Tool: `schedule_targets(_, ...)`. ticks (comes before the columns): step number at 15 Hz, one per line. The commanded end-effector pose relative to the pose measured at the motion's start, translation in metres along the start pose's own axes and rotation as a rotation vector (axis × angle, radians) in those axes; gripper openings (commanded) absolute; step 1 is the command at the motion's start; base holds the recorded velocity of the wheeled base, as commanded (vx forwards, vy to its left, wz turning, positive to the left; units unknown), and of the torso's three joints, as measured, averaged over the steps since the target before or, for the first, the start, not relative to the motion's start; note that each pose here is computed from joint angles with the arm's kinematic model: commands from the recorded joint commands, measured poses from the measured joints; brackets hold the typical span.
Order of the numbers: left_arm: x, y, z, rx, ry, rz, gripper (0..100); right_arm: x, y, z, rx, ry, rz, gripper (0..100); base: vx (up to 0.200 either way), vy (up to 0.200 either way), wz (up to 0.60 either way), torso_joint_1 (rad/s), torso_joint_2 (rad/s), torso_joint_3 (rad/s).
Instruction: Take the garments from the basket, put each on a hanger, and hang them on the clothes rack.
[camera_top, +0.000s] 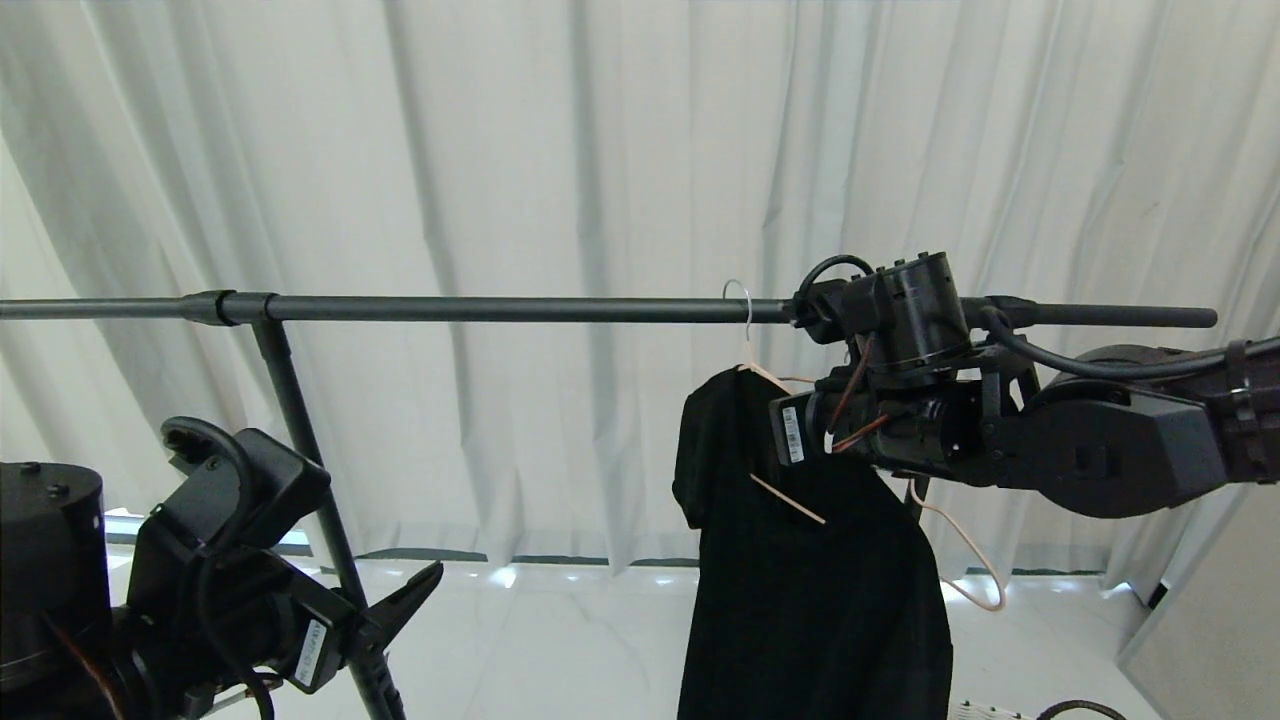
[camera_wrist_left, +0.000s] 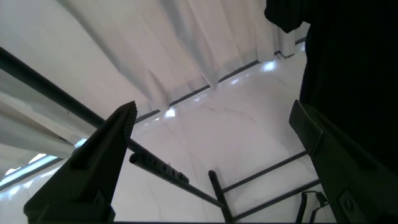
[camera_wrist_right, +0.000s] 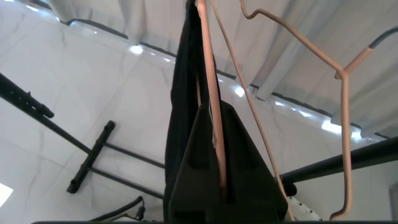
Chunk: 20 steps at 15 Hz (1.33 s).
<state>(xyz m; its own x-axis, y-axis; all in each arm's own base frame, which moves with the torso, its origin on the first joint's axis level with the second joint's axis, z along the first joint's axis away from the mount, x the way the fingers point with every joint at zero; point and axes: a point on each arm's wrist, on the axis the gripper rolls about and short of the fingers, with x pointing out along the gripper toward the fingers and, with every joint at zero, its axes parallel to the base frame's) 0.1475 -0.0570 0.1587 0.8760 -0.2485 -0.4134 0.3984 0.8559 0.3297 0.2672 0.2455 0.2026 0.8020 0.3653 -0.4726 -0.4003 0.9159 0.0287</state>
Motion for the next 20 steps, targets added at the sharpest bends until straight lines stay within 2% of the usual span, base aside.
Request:
schedule_targets(1,-0.003,-0.003,-0.002,0.004,-0.005,-0.011,100,0.005,0.001,-0.003,-0.006,0.014,-0.002,0,0.000,0.000,0.00,0.000,0.00,0.000)
schedule_targets(7,-0.004,-0.003,-0.004,0.006,-0.003,-0.012,100,0.000,0.002,0.000,0.000,0.003,0.005,0,0.000,0.000,0.00,0.000,0.00,0.000)
schedule_targets(8,-0.004,-0.003,-0.004,0.006,-0.002,-0.012,100,-0.005,0.001,0.002,0.012,-0.007,0.008,100,0.000,0.000,0.00,0.000,0.00,0.000)
schedule_targets(11,-0.004,-0.003,-0.004,0.004,-0.001,-0.009,100,-0.035,0.004,0.018,0.067,-0.079,0.047,100,0.000,0.000,0.00,0.000,0.00,0.000)
schedule_targets(12,-0.005,-0.003,-0.005,0.004,0.000,-0.008,100,-0.058,0.001,0.027,0.093,-0.120,0.065,100,0.000,0.000,0.00,0.000,0.00,0.000)
schedule_targets(14,-0.006,-0.003,-0.005,0.005,-0.004,0.000,100,-0.095,-0.014,0.034,0.102,-0.125,0.058,100,0.000,0.000,0.00,0.000,0.00,0.000)
schedule_targets(16,-0.006,-0.002,-0.007,0.004,0.008,0.015,100,-0.120,-0.037,0.029,0.079,-0.055,-0.005,100,0.000,0.000,0.00,0.000,0.00,0.000)
schedule_targets(17,-0.006,-0.003,-0.009,0.003,0.020,0.027,100,-0.143,-0.062,0.020,0.032,0.031,-0.083,100,0.000,0.000,0.00,0.000,0.00,0.000)
schedule_targets(20,-0.007,-0.005,-0.016,0.006,0.044,0.024,100,-0.177,-0.104,-0.008,-0.023,0.161,-0.235,100,-0.200,0.000,0.00,0.006,0.00,-0.001)
